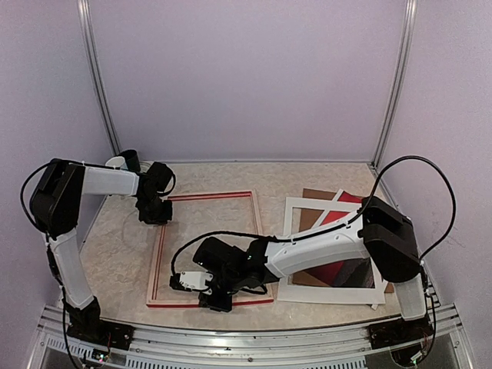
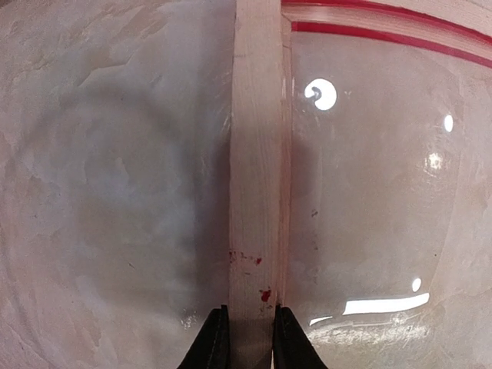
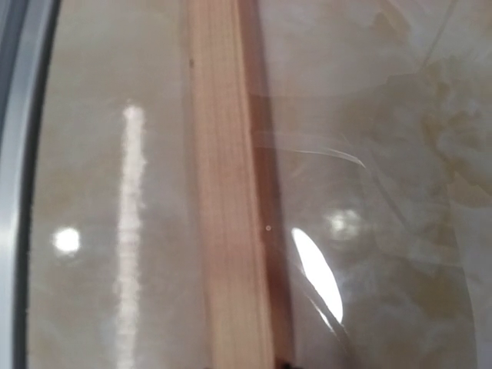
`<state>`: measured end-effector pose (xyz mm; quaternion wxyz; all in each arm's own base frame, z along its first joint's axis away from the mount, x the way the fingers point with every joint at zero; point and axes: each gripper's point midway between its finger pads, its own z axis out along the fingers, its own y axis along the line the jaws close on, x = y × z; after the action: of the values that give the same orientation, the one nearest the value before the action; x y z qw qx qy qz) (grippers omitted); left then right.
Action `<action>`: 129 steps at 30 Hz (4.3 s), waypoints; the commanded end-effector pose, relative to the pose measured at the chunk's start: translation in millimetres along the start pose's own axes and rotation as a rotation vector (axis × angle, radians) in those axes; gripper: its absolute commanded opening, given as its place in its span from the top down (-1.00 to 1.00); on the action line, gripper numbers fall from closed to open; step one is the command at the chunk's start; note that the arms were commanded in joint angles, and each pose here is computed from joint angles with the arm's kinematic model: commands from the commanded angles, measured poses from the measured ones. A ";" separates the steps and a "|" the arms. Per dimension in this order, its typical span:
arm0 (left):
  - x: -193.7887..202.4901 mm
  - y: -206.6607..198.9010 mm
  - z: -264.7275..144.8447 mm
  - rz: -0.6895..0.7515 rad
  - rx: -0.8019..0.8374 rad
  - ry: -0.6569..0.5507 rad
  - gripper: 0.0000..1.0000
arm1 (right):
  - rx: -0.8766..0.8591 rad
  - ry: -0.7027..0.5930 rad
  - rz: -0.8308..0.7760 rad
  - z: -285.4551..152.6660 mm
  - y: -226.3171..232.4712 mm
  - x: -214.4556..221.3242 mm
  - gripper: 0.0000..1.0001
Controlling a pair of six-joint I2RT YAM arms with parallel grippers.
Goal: Put the photo into the frame
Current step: Press the glass panel onto the frame body, then move the backboard to the center of the board.
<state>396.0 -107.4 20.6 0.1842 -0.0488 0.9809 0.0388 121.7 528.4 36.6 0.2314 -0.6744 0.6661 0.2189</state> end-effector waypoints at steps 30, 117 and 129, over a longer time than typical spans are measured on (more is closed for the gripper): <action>112.9 10.6 6.4 0.096 -0.008 0.361 0.58 | 0.345 -0.087 0.240 -15.0 -154.1 -22.6 1.00; -63.0 -159.8 -144.6 0.037 0.642 -0.193 -0.34 | 0.556 -0.443 1.405 -284.8 -183.5 152.1 -0.90; 25.7 -303.5 -183.6 0.362 0.857 -0.092 -0.47 | 0.826 -0.336 1.752 -315.2 -164.5 302.4 -0.98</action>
<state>363.1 -389.8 169.1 0.2431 0.1528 0.9052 -0.3133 296.3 132.4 132.3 0.3186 0.1751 0.9127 0.1865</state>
